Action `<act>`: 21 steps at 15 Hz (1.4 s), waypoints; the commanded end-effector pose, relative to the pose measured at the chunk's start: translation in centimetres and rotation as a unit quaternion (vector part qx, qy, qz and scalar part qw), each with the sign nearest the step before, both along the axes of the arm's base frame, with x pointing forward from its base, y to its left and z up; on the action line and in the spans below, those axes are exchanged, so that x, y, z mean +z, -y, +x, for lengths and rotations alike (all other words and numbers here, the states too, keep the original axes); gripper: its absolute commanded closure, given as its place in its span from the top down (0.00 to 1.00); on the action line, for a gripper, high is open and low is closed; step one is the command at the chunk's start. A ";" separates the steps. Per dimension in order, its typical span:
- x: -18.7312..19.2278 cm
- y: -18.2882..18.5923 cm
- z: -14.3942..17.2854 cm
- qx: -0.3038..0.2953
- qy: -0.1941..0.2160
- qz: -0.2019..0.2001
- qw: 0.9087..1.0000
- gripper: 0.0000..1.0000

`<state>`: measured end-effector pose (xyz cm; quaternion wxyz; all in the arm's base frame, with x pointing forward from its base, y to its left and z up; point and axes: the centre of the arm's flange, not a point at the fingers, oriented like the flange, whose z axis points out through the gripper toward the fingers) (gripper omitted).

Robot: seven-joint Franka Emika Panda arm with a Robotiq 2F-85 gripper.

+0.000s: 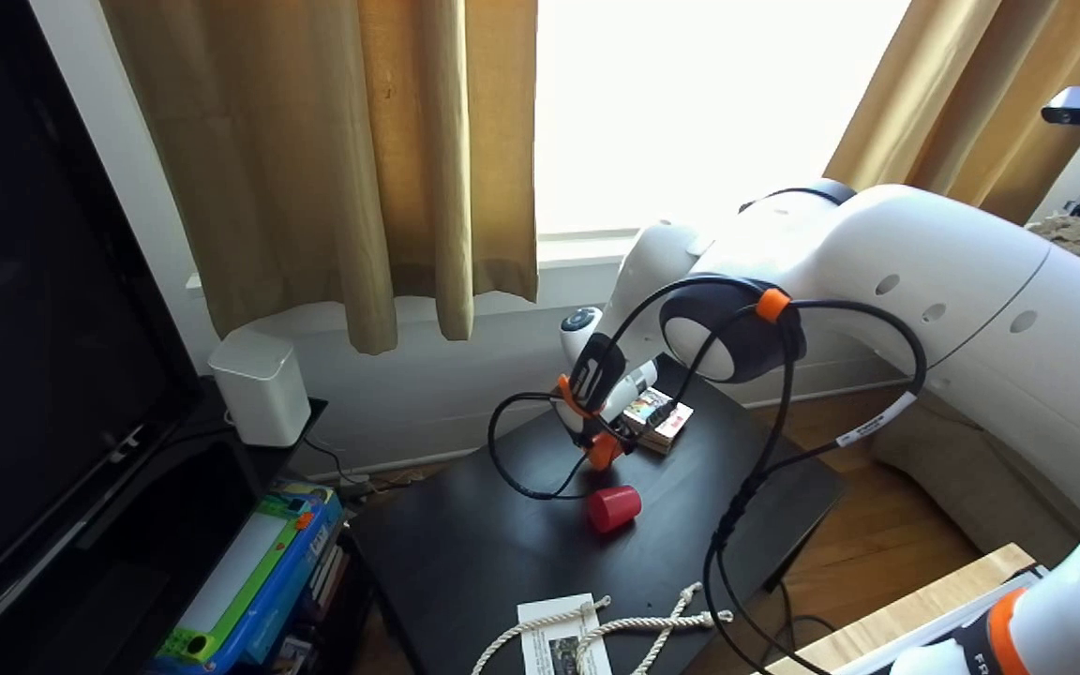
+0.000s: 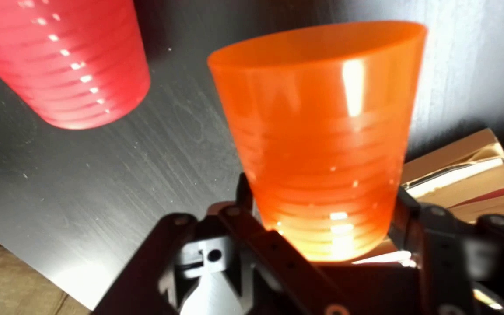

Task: Lay the pink cup on its side, then lay the orange cup on its side and turn the orange cup upside down then the pink cup

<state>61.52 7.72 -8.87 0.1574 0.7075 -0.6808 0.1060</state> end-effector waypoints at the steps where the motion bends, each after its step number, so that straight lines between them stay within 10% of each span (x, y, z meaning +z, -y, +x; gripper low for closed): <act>1: -1.3 -0.5 0.8 -0.002 0.009 -0.058 0.998 0.43; 21: -4.5 -2.1 2.2 0.031 0.072 -0.278 0.957 0.43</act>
